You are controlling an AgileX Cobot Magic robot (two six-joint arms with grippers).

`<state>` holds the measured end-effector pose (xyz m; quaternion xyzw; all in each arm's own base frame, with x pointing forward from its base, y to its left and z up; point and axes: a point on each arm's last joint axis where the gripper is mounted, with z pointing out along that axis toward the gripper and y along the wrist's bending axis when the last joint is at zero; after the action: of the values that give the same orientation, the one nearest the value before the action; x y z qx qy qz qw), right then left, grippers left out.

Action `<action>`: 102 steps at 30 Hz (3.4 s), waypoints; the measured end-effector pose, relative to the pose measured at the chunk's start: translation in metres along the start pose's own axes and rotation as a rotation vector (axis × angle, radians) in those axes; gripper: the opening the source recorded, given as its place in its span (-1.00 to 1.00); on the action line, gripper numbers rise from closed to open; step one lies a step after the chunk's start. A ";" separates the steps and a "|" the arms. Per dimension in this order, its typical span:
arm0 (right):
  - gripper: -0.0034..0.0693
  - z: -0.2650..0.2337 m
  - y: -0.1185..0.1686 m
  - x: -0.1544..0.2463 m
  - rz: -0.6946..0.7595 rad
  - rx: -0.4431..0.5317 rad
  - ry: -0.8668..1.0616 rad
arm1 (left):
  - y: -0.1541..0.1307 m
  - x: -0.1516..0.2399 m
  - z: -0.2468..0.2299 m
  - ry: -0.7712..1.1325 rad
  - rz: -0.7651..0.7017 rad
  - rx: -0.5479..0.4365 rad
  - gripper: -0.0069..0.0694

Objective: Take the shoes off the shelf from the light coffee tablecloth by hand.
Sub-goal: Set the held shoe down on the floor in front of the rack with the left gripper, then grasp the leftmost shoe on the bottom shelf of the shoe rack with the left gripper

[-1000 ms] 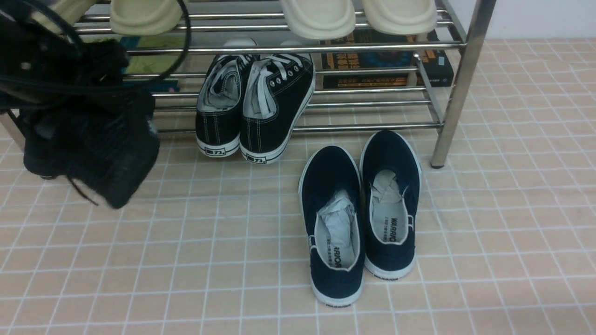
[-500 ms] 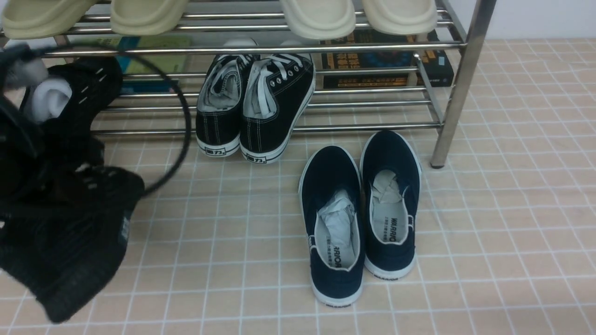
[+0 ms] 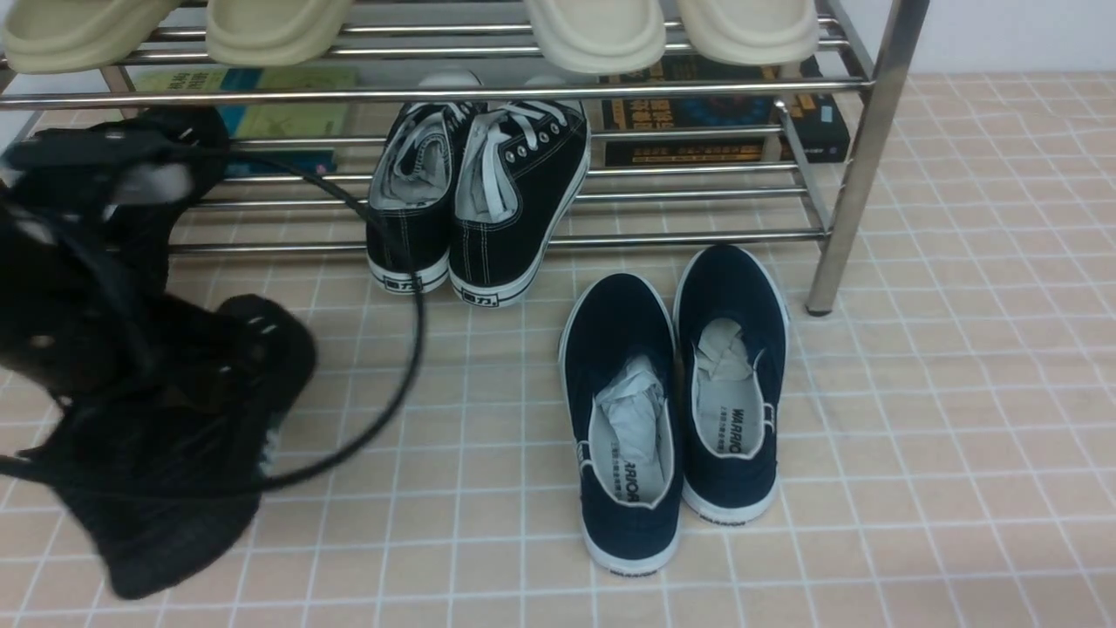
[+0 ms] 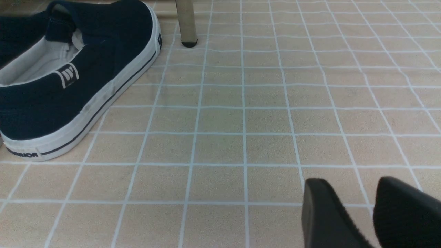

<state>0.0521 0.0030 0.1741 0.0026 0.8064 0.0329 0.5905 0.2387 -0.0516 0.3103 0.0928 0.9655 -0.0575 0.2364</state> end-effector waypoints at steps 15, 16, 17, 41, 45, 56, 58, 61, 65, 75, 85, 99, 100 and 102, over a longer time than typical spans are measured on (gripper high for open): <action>-0.25 0.000 0.000 0.000 0.000 0.000 0.000 | -0.019 -0.021 0.054 -0.066 -0.019 -0.279 -0.79; -0.25 0.000 0.000 0.000 0.000 0.000 0.000 | -0.020 -0.022 0.063 -0.053 -0.021 -0.278 -0.79; -0.25 0.000 0.000 0.000 0.000 0.000 0.000 | -0.021 -0.022 0.068 -0.042 -0.020 -0.278 -0.79; -0.25 0.000 0.000 0.000 0.000 0.000 0.000 | -0.031 -0.036 0.047 -0.006 -0.138 -0.202 0.08; -0.25 0.000 0.000 0.000 0.000 0.000 0.000 | -0.019 -0.058 -0.004 -0.058 -0.172 -0.253 -0.32; -0.25 0.000 0.000 0.000 0.001 0.000 0.000 | 0.104 -0.047 -0.053 0.032 -0.451 -0.367 -0.79; -0.25 0.000 0.000 0.000 0.001 0.000 0.000 | 0.124 -0.041 -0.058 0.008 -0.564 -0.340 -0.79; -0.25 0.000 0.000 0.000 0.001 0.000 0.000 | 0.146 -0.039 -0.064 -0.102 -0.683 -0.294 -0.77; -0.25 0.000 0.000 0.000 0.001 0.000 0.000 | 0.150 -0.045 -0.066 -0.198 -0.727 -0.241 -0.67; -0.25 0.000 0.000 0.000 0.001 0.000 0.000 | 0.157 -0.053 -0.044 -0.180 -0.734 -0.184 0.22; -0.25 0.000 0.000 0.000 0.001 0.000 0.000 | 0.176 -0.068 0.001 -0.197 -0.759 -0.122 0.64; -0.25 0.000 0.000 0.000 0.001 0.000 0.000 | 0.198 -0.077 0.062 -0.209 -0.814 -0.072 0.64; -0.25 0.000 0.000 0.000 0.001 0.000 0.000 | 0.200 -0.077 0.065 -0.209 -0.814 -0.073 0.64; -0.25 0.000 0.000 0.000 0.001 0.000 0.000 | 0.203 -0.077 0.072 -0.216 -0.811 -0.078 0.64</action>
<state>0.0521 0.0030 0.1741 0.0030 0.8064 0.0332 0.5905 0.3798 0.1233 0.2695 -0.3104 0.8950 -0.1186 0.2976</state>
